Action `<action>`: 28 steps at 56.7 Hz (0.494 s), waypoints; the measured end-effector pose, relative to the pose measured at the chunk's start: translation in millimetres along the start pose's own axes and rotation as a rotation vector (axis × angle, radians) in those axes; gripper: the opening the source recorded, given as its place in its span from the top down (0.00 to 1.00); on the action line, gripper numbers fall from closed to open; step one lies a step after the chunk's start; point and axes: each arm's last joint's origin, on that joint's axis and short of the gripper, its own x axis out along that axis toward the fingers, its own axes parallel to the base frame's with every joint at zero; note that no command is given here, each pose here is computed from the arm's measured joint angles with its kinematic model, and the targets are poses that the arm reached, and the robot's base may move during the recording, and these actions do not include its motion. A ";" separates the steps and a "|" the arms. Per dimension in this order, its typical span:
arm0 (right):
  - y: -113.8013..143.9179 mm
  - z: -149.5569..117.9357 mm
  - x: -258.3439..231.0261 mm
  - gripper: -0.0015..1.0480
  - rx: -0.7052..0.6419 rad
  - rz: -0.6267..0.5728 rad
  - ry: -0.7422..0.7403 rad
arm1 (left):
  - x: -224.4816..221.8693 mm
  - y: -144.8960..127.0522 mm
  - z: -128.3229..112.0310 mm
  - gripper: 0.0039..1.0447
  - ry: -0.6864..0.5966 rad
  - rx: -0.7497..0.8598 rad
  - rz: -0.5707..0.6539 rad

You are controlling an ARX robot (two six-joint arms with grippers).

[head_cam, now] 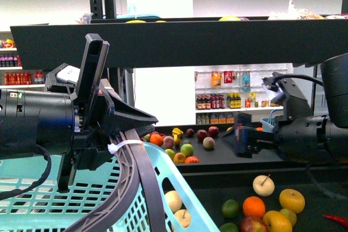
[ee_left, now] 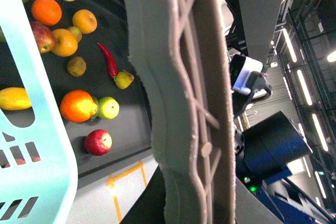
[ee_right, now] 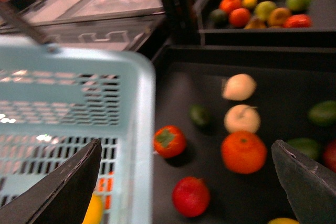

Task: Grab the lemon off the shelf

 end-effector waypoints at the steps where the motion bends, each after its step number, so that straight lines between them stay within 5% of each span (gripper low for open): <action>1: -11.3 -0.8 2.5 0.07 -0.008 -0.055 0.011 | 0.0 0.0 0.0 0.92 0.000 0.000 0.000; 9: -57.4 -35.5 21.5 0.07 -0.087 -0.248 0.136 | 0.1 0.0 -0.3 0.92 0.004 -0.006 -0.003; 17: -79.8 -93.7 44.6 0.07 -0.229 -0.124 0.294 | 0.1 -0.1 -0.3 0.92 0.004 -0.005 -0.002; 28: -106.2 -139.0 69.4 0.07 -0.438 0.026 0.422 | -0.1 0.2 0.0 0.92 0.000 -0.003 0.001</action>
